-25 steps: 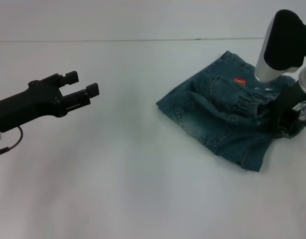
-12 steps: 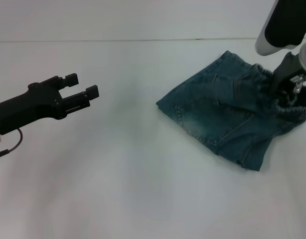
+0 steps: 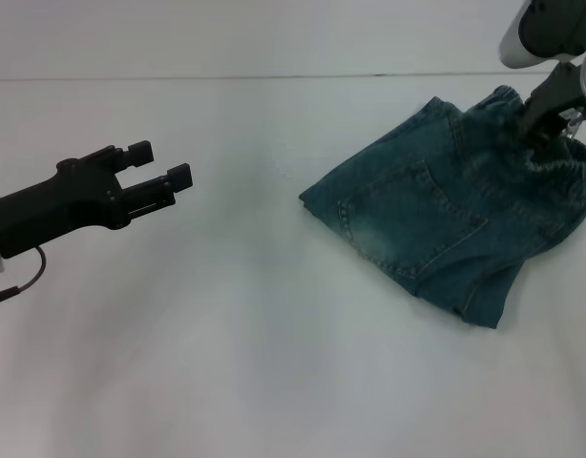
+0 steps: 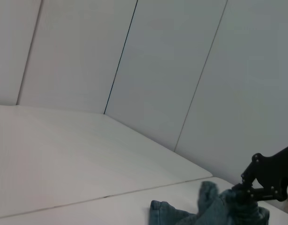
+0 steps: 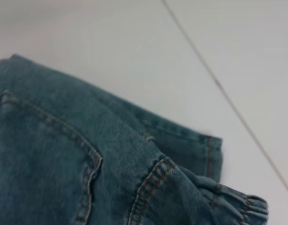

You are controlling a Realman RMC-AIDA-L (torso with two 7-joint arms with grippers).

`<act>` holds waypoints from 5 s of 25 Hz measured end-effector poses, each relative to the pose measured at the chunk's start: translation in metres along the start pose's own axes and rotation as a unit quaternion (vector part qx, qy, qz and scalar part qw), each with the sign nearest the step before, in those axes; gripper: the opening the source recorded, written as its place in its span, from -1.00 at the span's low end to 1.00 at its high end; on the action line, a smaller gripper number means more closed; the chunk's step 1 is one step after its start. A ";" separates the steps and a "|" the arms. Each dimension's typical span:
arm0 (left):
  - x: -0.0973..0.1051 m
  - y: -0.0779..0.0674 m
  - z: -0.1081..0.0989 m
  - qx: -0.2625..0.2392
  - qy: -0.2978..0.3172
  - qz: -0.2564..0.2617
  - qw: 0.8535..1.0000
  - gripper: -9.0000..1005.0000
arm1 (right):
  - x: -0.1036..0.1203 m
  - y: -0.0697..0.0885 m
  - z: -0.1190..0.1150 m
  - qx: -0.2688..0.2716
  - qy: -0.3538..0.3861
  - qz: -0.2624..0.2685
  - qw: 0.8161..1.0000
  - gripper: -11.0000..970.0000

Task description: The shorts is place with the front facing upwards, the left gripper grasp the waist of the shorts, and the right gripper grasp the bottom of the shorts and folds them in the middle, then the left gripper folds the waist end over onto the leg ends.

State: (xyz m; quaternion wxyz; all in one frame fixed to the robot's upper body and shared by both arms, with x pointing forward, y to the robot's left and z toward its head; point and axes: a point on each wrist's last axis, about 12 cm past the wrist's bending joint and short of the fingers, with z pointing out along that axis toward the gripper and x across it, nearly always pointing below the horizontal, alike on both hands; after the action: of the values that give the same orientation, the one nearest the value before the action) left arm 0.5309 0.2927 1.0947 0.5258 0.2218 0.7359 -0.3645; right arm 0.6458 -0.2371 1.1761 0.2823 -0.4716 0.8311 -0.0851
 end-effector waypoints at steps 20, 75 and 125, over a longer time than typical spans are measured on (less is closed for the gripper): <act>0.000 -0.001 -0.001 0.003 -0.003 -0.001 1.000 0.57 | -0.010 -0.004 0.029 0.051 -0.055 0.016 0.997 -0.74; 0.017 0.000 -0.036 -0.026 -0.022 0.009 0.999 0.57 | 0.160 0.078 0.036 -0.026 -0.258 0.189 0.947 0.04; 0.018 -0.001 -0.041 -0.025 -0.033 -0.003 0.999 0.57 | 0.089 0.132 0.070 -0.186 -0.312 0.072 0.929 0.02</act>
State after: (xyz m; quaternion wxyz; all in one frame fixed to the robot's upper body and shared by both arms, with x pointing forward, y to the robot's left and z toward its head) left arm 0.4993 0.3224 1.0854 0.5538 0.1946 0.7278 -0.3546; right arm 0.5518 -0.2307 1.0296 0.4399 -0.4572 0.7336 0.2435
